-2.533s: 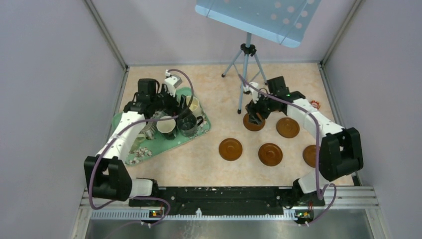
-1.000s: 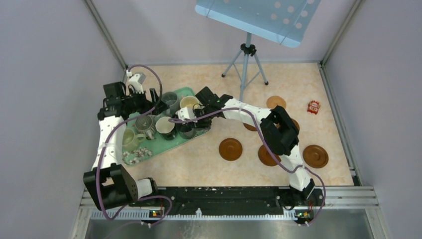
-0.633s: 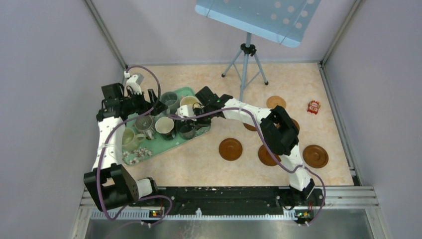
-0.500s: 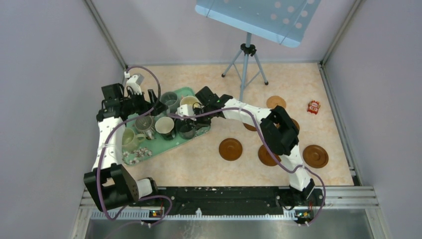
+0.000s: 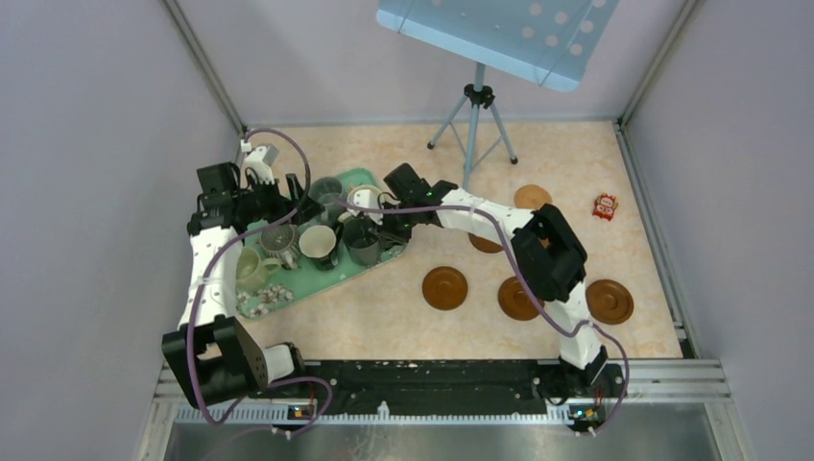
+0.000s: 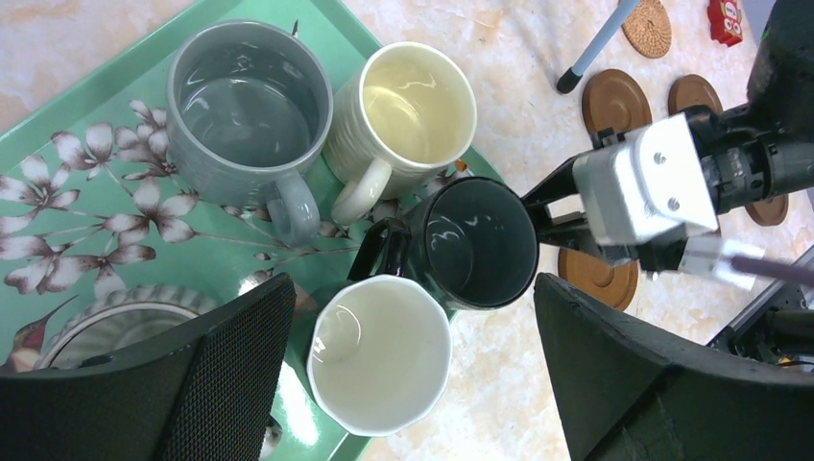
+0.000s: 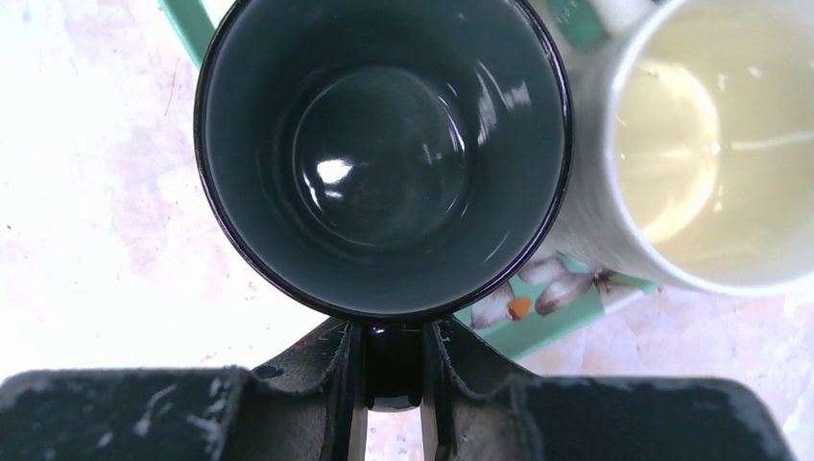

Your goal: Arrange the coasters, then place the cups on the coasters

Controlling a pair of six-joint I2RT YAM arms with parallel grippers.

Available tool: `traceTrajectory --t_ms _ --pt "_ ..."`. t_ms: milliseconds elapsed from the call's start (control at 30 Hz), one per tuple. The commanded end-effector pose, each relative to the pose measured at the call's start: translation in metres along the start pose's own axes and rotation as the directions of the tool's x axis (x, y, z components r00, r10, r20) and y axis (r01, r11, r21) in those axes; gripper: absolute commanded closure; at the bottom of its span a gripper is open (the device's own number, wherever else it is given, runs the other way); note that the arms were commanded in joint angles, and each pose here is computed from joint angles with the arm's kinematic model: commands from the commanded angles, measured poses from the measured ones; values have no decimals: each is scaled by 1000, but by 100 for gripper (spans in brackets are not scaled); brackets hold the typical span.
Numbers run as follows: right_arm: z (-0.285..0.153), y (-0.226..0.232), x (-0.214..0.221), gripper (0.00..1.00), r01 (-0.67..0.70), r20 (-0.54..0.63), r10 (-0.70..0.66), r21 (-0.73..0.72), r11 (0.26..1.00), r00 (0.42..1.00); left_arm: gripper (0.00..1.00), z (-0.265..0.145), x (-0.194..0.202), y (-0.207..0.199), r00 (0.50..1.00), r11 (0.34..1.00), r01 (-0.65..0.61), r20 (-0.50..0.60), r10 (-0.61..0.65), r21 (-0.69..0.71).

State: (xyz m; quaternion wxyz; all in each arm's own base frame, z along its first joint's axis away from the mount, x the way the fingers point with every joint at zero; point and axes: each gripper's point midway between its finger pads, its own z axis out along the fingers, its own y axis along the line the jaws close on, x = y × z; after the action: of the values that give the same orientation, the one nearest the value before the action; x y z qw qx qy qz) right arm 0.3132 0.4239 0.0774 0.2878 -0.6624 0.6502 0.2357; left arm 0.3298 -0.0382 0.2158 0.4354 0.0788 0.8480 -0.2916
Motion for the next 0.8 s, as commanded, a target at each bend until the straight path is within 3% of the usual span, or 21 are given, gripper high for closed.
traceTrajectory --t_ms 0,533,767 --pt "-54 -26 -69 100 -53 223 32 89 995 974 1 -4 -9 -3 999 1000 -27 44 27 2" --pt "-103 -11 -59 100 -72 231 40 131 989 972 1 -4 -9 0 998 1000 -29 49 30 -12" --pt "-143 -8 4 100 -188 185 151 202 961 971 1 -3 -7 3 998 999 -41 47 42 -23"
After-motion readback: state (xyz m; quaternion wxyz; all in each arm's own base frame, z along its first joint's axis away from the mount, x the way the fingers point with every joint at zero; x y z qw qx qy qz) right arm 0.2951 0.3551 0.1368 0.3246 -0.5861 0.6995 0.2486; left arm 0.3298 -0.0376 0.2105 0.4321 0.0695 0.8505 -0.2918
